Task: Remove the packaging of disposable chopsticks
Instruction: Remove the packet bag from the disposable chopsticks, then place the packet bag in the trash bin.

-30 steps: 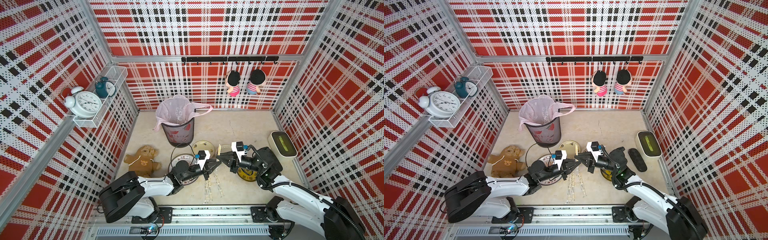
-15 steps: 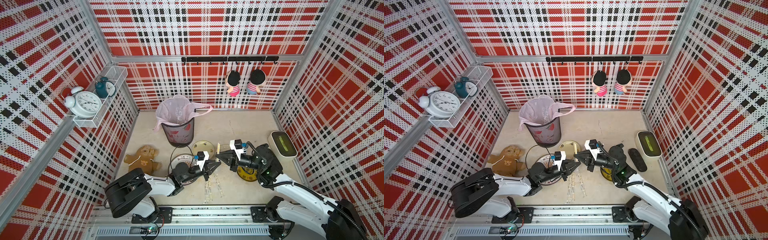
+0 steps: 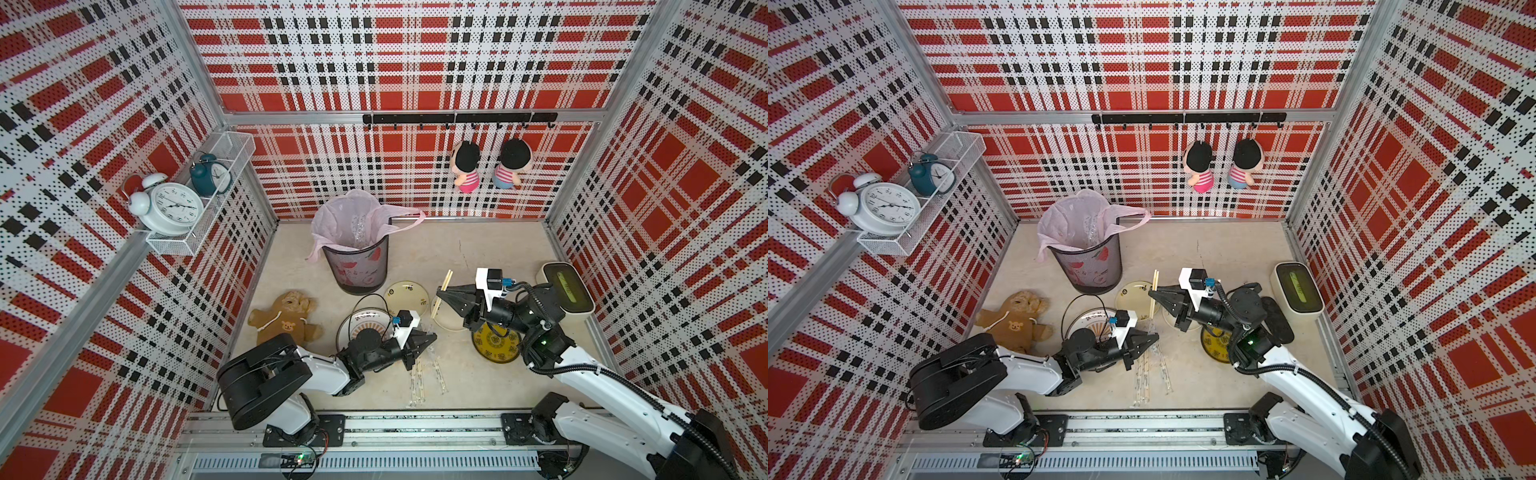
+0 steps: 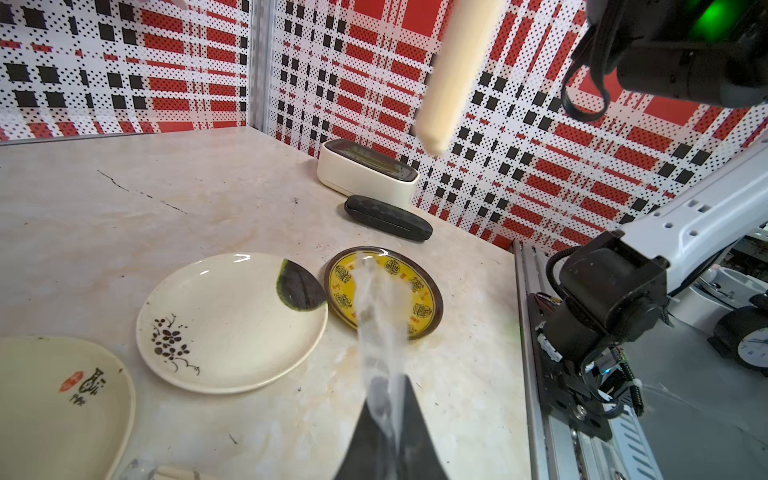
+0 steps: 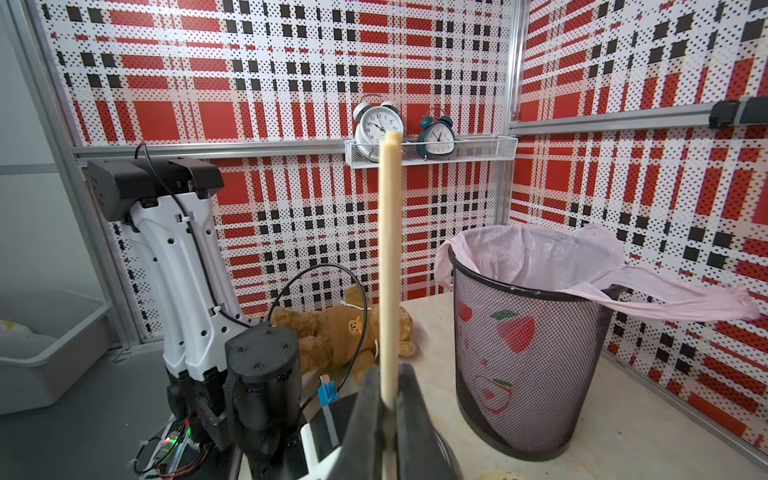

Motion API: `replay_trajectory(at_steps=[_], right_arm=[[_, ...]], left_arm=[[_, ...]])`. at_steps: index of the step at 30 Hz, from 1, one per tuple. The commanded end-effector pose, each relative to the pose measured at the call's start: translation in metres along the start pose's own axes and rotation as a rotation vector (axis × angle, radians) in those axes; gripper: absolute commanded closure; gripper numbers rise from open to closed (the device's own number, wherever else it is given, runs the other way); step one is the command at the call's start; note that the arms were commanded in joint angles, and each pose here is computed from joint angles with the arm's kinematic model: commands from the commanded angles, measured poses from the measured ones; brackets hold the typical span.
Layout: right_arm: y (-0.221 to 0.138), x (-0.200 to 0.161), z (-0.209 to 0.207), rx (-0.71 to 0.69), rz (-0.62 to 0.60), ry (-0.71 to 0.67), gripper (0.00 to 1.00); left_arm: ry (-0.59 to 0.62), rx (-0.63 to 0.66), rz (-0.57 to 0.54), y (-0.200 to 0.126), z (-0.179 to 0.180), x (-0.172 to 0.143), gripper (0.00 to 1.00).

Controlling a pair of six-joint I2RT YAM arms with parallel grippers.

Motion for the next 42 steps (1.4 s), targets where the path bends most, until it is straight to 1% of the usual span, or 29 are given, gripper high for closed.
replay_trajectory(at_steps=[1, 5, 7, 10, 12, 14, 15, 18, 21, 23, 26, 28, 31, 34, 37, 39, 42], right_arm=[[-0.007, -0.002, -0.012, -0.110, 0.016, -0.008, 1.00], [-0.017, -0.020, -0.026, -0.241, 0.073, 0.036, 1.00], [-0.024, -0.031, -0.032, -0.309, 0.104, 0.070, 1.00], [-0.038, -0.046, -0.040, -0.423, 0.150, 0.121, 1.00], [-0.048, -0.058, -0.045, -0.506, 0.197, 0.162, 1.00], [-0.057, -0.066, -0.047, -0.560, 0.240, 0.186, 1.00], [-0.061, -0.069, -0.047, -0.579, 0.257, 0.191, 1.00], [-0.070, -0.073, -0.045, -0.603, 0.267, 0.193, 1.00], [-0.073, -0.077, -0.048, -0.618, 0.296, 0.199, 1.00], [-0.075, -0.080, -0.050, -0.622, 0.312, 0.209, 1.00], [-0.078, -0.085, -0.050, -0.611, 0.329, 0.219, 1.00], [-0.081, -0.087, -0.050, -0.618, 0.327, 0.221, 1.00], [-0.083, -0.088, -0.048, -0.607, 0.314, 0.222, 1.00], [-0.083, -0.090, -0.047, -0.604, 0.312, 0.225, 1.00], [-0.082, -0.093, -0.047, -0.599, 0.315, 0.229, 1.00], [-0.082, -0.095, -0.047, -0.597, 0.318, 0.233, 1.00], [-0.081, -0.096, -0.047, -0.592, 0.320, 0.233, 1.00]], left_arm=[[-0.004, 0.033, -0.041, -0.008, 0.003, 0.018, 0.93], [0.008, 0.147, -0.094, -0.019, 0.014, 0.050, 0.96], [0.010, 0.224, -0.136, -0.025, 0.021, 0.072, 0.97], [-0.001, 0.379, -0.242, -0.041, 0.031, 0.118, 0.97], [-0.008, 0.491, -0.337, -0.056, 0.034, 0.152, 0.97], [-0.014, 0.597, -0.412, -0.067, 0.036, 0.185, 0.95], [-0.008, 0.662, -0.429, -0.071, 0.039, 0.203, 0.95], [0.022, 0.795, -0.431, -0.073, 0.055, 0.246, 0.96], [0.009, 0.911, -0.433, -0.074, 0.081, 0.275, 0.98], [-0.003, 0.988, -0.436, -0.077, 0.100, 0.289, 0.99], [0.002, 1.093, -0.436, -0.075, 0.120, 0.305, 0.99], [-0.005, 1.186, -0.384, -0.070, 0.143, 0.310, 0.99], [-0.007, 1.282, -0.304, -0.061, 0.181, 0.303, 1.00], [-0.033, 1.371, -0.248, -0.064, 0.214, 0.290, 1.00], [-0.068, 1.429, -0.249, -0.079, 0.239, 0.283, 0.99], [-0.093, 1.448, -0.225, -0.086, 0.256, 0.278, 0.99], [-0.097, 1.475, -0.201, -0.092, 0.271, 0.272, 0.98]])
Point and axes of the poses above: each gripper's point midway between its finger pads, its own y axis out along the fingers, its own z axis along the line the jaws close on, x = y × z, the point moved 4 cm from there along -y, back along the fingers, and after that the axes turned 5 degrees about -y, right-handed, at the moved point
